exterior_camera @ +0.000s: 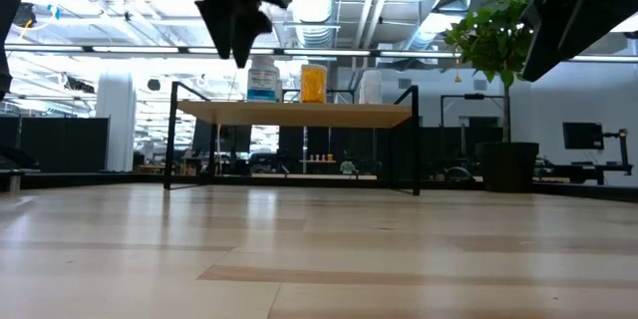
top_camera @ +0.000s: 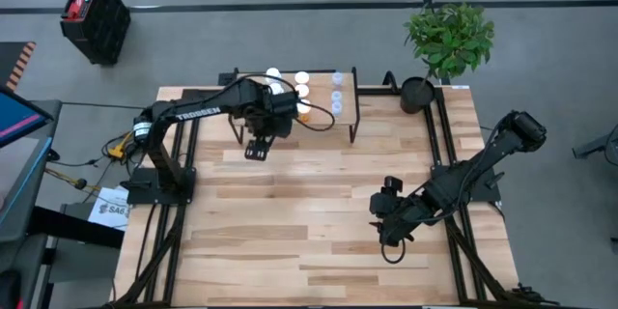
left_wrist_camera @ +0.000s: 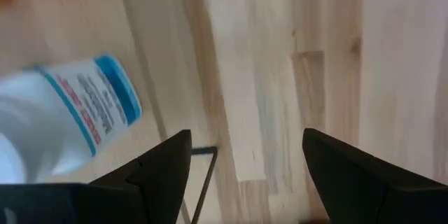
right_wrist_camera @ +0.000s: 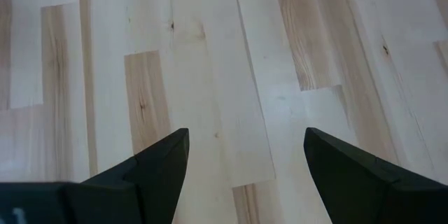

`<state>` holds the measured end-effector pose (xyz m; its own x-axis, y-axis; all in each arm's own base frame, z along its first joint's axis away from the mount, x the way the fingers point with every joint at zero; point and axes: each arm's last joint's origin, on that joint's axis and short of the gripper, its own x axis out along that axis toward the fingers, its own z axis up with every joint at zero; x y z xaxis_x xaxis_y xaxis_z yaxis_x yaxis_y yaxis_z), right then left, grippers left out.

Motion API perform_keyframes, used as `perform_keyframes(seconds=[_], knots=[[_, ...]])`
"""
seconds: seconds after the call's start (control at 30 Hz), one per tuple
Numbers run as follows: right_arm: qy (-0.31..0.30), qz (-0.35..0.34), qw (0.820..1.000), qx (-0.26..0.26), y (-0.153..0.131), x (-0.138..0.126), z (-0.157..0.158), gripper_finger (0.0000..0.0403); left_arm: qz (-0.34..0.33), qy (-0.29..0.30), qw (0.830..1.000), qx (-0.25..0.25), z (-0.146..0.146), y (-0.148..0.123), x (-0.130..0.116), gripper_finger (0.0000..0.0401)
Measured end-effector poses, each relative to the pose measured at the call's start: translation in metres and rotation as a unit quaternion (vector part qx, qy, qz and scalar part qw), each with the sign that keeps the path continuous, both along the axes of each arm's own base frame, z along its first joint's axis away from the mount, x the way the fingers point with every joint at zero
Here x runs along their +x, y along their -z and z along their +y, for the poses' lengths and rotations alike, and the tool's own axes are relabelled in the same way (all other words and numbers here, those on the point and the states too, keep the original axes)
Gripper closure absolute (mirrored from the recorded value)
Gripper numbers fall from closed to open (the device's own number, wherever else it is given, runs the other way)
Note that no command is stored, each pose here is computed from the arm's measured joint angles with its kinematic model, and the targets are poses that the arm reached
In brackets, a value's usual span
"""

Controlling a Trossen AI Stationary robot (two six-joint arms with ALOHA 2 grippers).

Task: Pick and place medicine bottles onto shelf by color
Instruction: Put the white pill bottle aligned with the other white pill bottles on the shelf

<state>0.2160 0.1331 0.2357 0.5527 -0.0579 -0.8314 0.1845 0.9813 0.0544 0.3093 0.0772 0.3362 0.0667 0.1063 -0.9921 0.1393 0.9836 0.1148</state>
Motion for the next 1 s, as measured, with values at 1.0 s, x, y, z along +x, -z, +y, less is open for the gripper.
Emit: perform_keyframes(seconds=[1.0], knots=[[0.0, 0.0, 1.0, 0.0, 0.0, 0.0, 0.0, 0.0097, 0.001, 0.019, 0.995, 0.101, 0.029, 0.014, 0.003, 0.014]])
